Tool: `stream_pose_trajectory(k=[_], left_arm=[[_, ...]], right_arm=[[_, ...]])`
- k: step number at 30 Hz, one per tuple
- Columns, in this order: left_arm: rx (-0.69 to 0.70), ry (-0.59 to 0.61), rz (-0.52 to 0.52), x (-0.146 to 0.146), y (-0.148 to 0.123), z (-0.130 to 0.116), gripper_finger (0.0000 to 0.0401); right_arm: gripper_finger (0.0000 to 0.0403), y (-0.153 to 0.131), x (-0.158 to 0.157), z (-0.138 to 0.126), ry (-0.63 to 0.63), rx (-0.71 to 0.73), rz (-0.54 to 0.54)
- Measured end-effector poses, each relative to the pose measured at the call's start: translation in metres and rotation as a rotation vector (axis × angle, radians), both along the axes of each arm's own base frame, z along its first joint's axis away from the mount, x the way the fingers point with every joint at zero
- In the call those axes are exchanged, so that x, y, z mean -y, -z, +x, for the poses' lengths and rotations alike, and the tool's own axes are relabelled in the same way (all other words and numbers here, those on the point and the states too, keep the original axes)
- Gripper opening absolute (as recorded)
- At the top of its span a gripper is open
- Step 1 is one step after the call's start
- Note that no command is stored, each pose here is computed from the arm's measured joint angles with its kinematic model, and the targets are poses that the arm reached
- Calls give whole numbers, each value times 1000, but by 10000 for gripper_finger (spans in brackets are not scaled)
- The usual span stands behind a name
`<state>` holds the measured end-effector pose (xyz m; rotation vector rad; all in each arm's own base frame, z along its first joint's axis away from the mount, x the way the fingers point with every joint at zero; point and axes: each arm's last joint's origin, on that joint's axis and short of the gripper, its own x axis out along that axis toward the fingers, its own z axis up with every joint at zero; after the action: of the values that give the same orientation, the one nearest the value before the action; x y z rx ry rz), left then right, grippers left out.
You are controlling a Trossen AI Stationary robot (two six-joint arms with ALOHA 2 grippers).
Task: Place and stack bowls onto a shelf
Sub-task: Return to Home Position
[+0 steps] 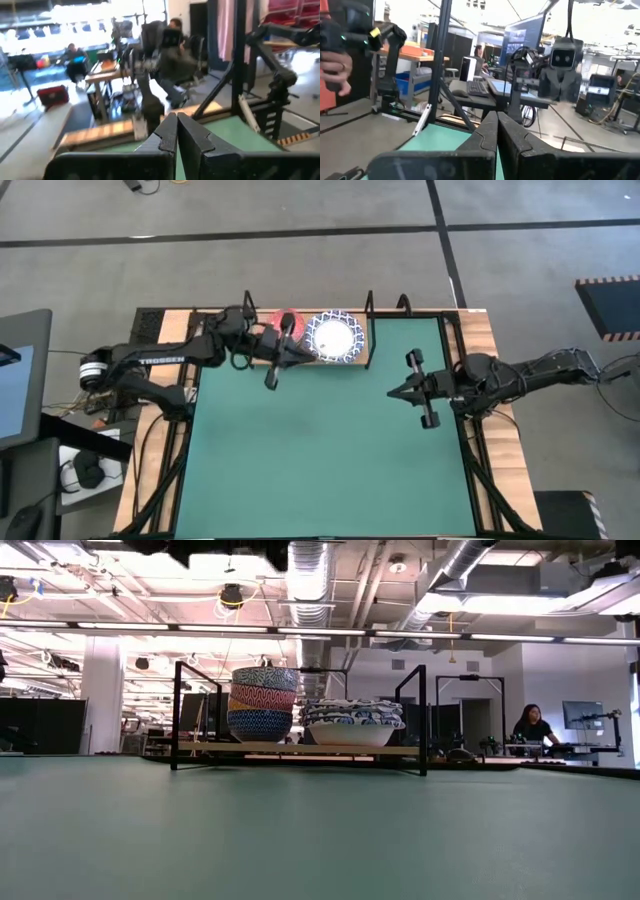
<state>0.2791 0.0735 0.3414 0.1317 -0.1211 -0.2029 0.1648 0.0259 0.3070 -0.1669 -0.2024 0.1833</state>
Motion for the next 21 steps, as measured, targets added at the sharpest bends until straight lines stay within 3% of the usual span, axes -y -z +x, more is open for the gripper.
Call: stream_pose_trajectory(k=[6, 13, 21], left_arm=[[-57, -15, -83, 7, 23, -22, 0], [3, -104, 7, 7, 31, -67, 0], [-27, -130, -151, 14, 79, -104, 0]], right_arm=[[19, 27, -1, 2, -30, 9, 61], [25, 50, 5, -8, -19, 17, 93], [22, 80, 9, -34, -36, 90, 177]])
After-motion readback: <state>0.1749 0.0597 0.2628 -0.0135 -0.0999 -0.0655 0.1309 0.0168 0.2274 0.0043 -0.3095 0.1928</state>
